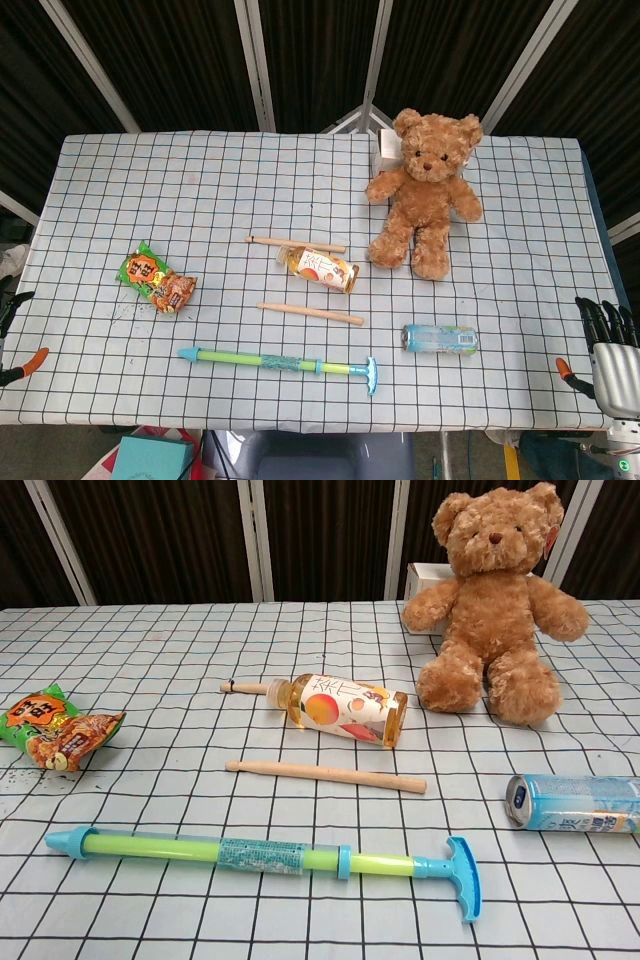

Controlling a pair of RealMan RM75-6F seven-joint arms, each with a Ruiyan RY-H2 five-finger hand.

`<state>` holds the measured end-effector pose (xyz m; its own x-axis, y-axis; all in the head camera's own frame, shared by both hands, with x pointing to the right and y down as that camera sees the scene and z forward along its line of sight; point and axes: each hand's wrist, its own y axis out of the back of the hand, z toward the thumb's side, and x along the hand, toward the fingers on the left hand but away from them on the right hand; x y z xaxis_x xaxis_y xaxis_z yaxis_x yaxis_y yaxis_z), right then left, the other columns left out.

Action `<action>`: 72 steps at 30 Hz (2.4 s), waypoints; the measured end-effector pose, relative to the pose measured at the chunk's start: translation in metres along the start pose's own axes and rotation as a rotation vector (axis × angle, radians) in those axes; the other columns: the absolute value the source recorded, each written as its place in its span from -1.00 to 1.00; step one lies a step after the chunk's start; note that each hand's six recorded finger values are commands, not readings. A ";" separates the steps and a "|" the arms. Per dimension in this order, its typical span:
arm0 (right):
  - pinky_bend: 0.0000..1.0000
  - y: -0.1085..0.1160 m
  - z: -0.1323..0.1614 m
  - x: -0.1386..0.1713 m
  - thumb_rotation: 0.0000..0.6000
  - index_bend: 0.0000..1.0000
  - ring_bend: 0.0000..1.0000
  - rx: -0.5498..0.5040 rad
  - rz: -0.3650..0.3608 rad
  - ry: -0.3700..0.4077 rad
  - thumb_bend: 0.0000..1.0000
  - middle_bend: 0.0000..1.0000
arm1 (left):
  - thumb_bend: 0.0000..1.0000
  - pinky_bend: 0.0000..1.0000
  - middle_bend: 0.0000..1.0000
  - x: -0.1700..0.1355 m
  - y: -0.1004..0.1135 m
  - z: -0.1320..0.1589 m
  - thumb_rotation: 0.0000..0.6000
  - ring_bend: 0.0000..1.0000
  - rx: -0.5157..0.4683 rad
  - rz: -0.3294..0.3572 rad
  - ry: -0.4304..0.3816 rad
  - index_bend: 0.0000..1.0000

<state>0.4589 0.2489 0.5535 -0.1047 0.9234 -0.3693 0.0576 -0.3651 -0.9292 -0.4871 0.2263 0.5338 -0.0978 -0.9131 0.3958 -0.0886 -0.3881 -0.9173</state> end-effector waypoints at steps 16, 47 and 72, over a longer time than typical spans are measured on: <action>-1.00 0.004 -0.002 0.003 1.00 -0.98 -0.91 -0.034 -0.001 -0.015 -0.46 -0.75 | -0.38 -0.76 -1.00 0.000 -0.003 0.004 1.00 -1.00 0.008 -0.008 -0.010 -0.65; -1.00 -0.049 0.013 -0.149 1.00 -0.79 -0.73 -0.680 0.220 -0.105 -0.46 -0.63 | -0.38 -0.76 -1.00 0.002 0.001 -0.010 1.00 -1.00 -0.026 0.000 0.051 -0.65; -1.00 -0.078 0.070 -0.259 1.00 -0.68 -0.71 -0.649 0.240 -0.202 -0.46 -0.55 | -0.38 -0.76 -1.00 0.009 -0.001 -0.014 1.00 -1.00 -0.008 -0.003 0.082 -0.65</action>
<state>0.4125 0.0301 0.7201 -0.1927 0.7639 -0.6159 0.6737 -0.3533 -0.6490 -0.5020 0.2202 0.5385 -0.1788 -0.8984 0.4012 -0.0966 -0.3897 -0.9158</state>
